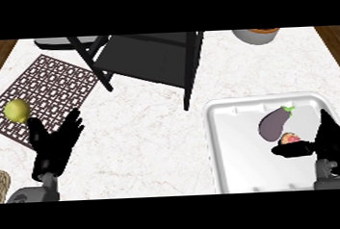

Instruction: Pick the cupcake from the tray and place it in the tiered shelf

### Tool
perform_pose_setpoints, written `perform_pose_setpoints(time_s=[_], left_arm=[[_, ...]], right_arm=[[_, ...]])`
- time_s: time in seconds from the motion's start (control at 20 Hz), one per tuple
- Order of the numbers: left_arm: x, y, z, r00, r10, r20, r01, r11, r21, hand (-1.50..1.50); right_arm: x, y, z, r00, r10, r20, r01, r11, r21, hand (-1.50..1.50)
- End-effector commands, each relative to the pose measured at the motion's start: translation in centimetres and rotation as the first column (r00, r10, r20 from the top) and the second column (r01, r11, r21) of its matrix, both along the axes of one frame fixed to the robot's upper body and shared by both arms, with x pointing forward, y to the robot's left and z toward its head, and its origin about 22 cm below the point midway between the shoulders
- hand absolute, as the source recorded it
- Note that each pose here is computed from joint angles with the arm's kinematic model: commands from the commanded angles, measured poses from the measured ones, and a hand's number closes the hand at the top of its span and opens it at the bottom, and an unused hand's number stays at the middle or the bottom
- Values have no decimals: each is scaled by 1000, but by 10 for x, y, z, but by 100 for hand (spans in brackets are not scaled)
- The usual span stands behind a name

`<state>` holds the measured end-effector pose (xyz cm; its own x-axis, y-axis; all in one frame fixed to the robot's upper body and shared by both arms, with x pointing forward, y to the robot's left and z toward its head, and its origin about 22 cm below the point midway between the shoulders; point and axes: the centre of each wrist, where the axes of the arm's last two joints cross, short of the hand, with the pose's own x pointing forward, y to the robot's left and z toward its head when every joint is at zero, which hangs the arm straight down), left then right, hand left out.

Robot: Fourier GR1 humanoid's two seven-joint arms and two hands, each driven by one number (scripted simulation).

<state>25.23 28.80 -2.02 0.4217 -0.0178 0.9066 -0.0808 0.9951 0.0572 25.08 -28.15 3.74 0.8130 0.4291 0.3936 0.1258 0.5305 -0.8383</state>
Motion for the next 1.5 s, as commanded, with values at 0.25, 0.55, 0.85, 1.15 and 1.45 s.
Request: perform_pose_setpoints(time_s=[0.25, 0.55, 0.85, 1.15, 1.45], left_arm=[[-3, 1, -7, 1000, 7, -21, -7, 1000, -7, 0], [-5, 14, -1, 1000, 7, -26, -8, 1000, -17, 0], [-6, 16, -1, 1000, -9, -24, 9, 1000, -5, 0], [-2, -3, -7, 999, 24, -36, -25, 1000, -10, 0], [14, -22, 7, 992, -128, 14, 128, 992, -4, 0]], right_arm=[[25, 2, -28, 999, -41, 17, 41, 999, 6, -150], [9, 8, -29, 953, 249, -174, -245, 968, 44, 150], [18, 28, -30, 974, 224, -17, -223, 973, 59, 150], [0, 41, -3, 956, 257, 143, -252, 966, -54, 150], [22, 221, 44, 741, 631, 230, -636, 769, -61, 150]])
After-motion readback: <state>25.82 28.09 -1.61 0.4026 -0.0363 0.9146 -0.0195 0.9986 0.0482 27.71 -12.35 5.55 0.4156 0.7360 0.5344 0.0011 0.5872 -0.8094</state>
